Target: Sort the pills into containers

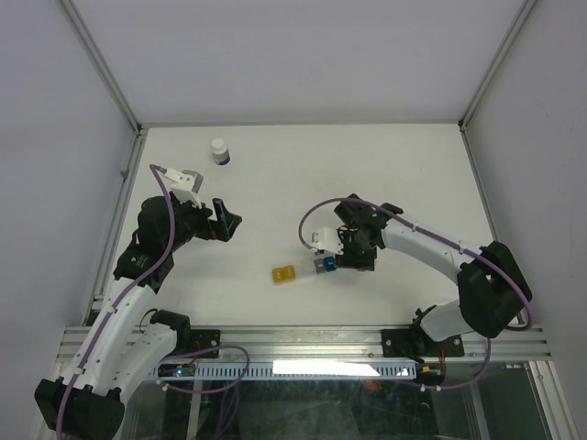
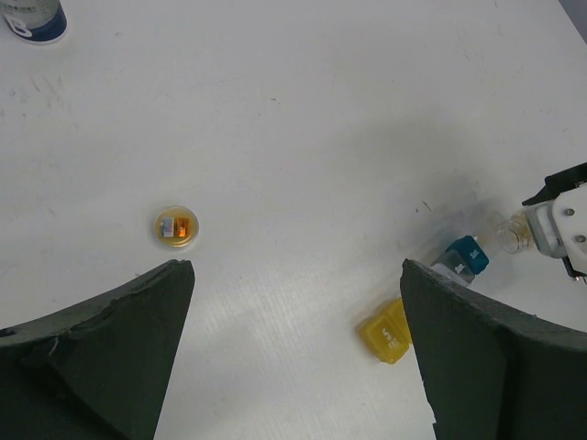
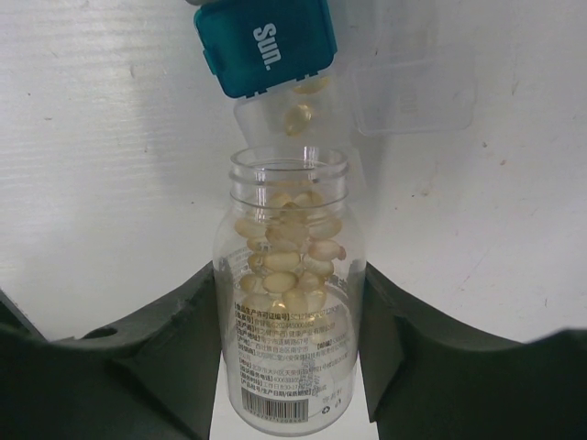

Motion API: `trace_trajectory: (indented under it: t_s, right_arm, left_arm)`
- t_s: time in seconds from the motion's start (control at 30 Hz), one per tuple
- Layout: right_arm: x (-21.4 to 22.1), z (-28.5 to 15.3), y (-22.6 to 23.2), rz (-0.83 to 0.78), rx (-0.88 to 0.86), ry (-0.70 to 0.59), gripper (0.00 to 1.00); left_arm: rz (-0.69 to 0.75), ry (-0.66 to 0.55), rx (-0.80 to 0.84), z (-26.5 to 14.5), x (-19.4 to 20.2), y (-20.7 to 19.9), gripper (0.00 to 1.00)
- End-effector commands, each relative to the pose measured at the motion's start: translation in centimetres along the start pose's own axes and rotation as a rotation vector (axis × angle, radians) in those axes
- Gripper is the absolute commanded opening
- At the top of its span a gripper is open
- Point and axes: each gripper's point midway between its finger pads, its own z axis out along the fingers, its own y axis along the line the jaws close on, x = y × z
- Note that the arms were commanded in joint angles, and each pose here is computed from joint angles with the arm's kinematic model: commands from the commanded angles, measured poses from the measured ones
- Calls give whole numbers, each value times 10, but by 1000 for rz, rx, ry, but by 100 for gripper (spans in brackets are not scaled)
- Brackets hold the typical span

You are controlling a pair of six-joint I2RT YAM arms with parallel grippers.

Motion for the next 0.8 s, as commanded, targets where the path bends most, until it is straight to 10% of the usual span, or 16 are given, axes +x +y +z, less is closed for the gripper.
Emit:
trace_trajectory:
  t_s: [0.0, 0.77]
  right_arm:
    - [-15, -14, -6, 0, 23, -57, 0]
    - [-14, -14, -13, -9, 68, -76, 0]
  left_arm:
    - [36, -54, 25, -1, -15, -4, 99]
    - [36, -53, 35, -1, -15, -5, 99]
